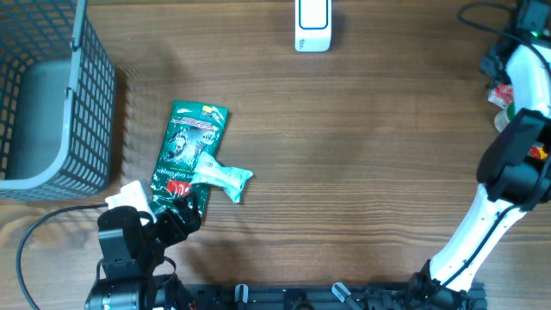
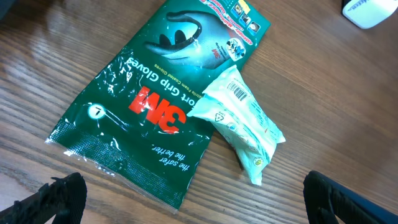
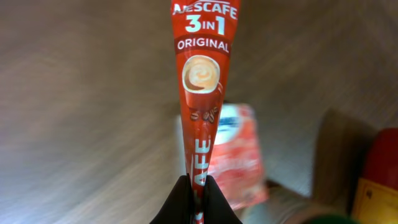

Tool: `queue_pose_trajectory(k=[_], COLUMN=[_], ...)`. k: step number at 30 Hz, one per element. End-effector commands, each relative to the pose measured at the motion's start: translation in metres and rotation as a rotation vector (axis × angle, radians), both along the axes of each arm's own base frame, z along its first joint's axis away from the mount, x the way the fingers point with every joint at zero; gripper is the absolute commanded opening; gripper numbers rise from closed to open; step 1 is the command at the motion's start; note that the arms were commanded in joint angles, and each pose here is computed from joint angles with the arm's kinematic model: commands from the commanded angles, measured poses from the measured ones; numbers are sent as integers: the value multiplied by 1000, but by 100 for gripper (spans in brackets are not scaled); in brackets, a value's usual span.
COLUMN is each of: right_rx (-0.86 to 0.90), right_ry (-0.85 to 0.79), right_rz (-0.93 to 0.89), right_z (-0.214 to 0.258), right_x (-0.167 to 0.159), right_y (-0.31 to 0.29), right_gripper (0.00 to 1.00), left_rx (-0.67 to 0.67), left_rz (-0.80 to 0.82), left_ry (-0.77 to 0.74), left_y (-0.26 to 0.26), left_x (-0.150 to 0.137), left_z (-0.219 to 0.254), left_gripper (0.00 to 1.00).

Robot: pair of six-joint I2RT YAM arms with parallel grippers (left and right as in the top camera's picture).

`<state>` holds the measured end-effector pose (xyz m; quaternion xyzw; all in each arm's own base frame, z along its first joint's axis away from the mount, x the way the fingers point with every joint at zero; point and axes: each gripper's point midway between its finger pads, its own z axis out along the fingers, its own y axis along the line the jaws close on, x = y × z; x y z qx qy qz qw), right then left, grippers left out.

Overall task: Scan the item barcode
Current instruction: 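Carry the Nescafe stick to the far right and release it, then move the right gripper to the mint-green pack and grasp it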

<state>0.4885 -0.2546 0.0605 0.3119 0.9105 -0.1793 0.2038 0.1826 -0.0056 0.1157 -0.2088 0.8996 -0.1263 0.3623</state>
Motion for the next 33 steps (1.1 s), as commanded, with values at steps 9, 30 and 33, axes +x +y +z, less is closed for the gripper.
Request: queue_pose_trajectory(k=[9,30,33], right_rx=[165,691,666], right_ry=[-158,283,386], right_rz=[44,1313,1276], right_z=[52,76,34], right_x=[29,-129,-163], right_y=[40,518,541], right_gripper=[100,100,100], left_rx=[16,16,16], left_rz=[5,5,4], left_ry=[-1,-1,-1], left_y=[3,3,3], left_x=[0,0,0], left_z=[-1,-1,-1], left_gripper=[100,100,100])
